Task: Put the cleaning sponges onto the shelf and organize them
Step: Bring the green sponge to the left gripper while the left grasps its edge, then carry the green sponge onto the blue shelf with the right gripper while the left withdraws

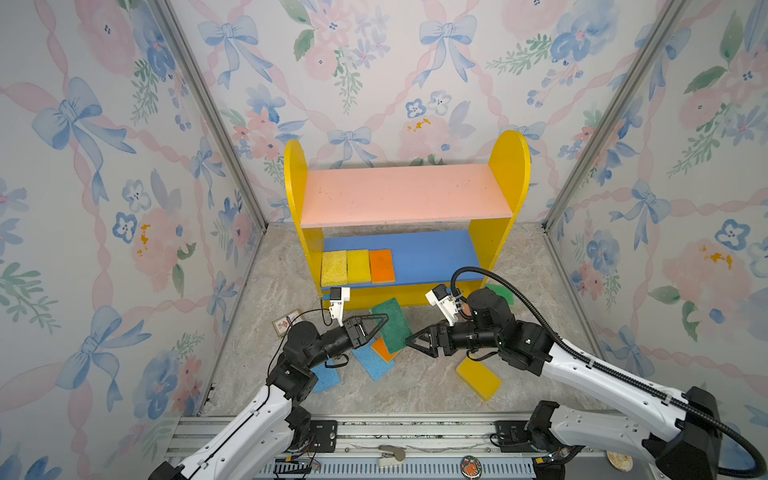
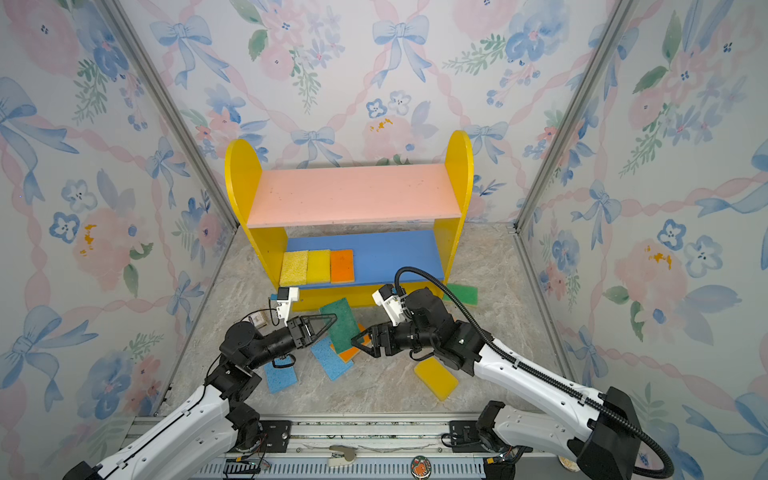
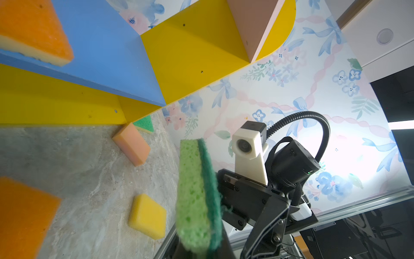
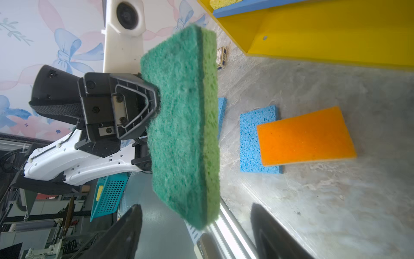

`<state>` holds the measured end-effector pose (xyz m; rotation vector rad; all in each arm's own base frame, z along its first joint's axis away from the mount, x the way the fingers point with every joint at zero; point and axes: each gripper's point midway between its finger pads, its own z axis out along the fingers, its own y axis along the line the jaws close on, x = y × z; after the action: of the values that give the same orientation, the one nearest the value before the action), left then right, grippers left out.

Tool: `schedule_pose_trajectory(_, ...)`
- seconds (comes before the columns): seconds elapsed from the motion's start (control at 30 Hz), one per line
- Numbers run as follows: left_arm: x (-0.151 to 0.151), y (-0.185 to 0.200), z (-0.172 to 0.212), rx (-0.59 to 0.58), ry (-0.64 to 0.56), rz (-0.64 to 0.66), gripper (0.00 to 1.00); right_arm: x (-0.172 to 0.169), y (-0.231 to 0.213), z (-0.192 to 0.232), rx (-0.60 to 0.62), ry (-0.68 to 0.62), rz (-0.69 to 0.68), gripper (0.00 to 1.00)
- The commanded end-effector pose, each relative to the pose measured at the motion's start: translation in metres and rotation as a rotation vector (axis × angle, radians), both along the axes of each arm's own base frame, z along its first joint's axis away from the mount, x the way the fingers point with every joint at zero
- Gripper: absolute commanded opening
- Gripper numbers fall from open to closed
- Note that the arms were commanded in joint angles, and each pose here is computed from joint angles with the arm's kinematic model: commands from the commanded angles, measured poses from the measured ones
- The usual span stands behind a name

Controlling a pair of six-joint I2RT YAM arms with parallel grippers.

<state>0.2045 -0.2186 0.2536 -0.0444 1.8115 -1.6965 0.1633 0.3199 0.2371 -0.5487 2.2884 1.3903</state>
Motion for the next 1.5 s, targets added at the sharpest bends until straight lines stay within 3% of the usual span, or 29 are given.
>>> schedule_pose_trajectory(0.0, -0.006, -0.001, 0.02, -0.038, -0.047, -0.03, 0.09, -0.003, 0.009, 0.005, 0.048, 0.013, 0.031, 0.73)
schedule_pose_trajectory(0.77, -0.003, -0.001, 0.008, -0.018, -0.027, -0.026, 0.13, 0.003, 0.007, 0.009, 0.027, -0.014, -0.034, 0.12)
schedule_pose_trajectory(0.83, -0.003, -0.001, 0.009, -0.019, -0.03, -0.025, 0.21, 0.007, 0.005, 0.011, 0.021, -0.024, -0.056, 0.09)
schedule_pose_trajectory(0.9, -0.003, -0.001, 0.009, -0.016, -0.038, -0.025, 0.35, 0.011, 0.001, 0.012, 0.013, -0.028, -0.085, 0.06)
schedule_pose_trajectory(0.93, -0.003, -0.001, 0.009, -0.014, -0.041, -0.023, 0.43, 0.013, -0.002, 0.013, 0.009, -0.029, -0.099, 0.05)
schedule_pose_trajectory(1.03, 0.0, 0.002, 0.007, -0.003, -0.039, -0.01, 0.78, 0.022, -0.011, 0.013, -0.002, -0.025, -0.146, 0.04)
schedule_pose_trajectory(1.13, 0.006, 0.01, 0.004, 0.042, -0.054, 0.032, 0.94, 0.038, -0.027, 0.011, -0.037, -0.024, -0.22, 0.04)
schedule_pose_trajectory(1.17, 0.008, 0.013, 0.003, 0.076, -0.06, 0.051, 0.98, 0.046, -0.034, 0.01, -0.053, -0.022, -0.252, 0.04)
schedule_pose_trajectory(1.37, 0.03, 0.044, -0.016, 0.401, -0.054, 0.232, 0.98, 0.091, -0.059, 0.018, -0.134, -0.058, -0.371, 0.05)
schedule_pose_trajectory(1.47, 0.037, 0.063, -0.02, 0.504, -0.052, 0.319, 0.98, 0.113, -0.057, 0.02, -0.163, -0.073, -0.392, 0.05)
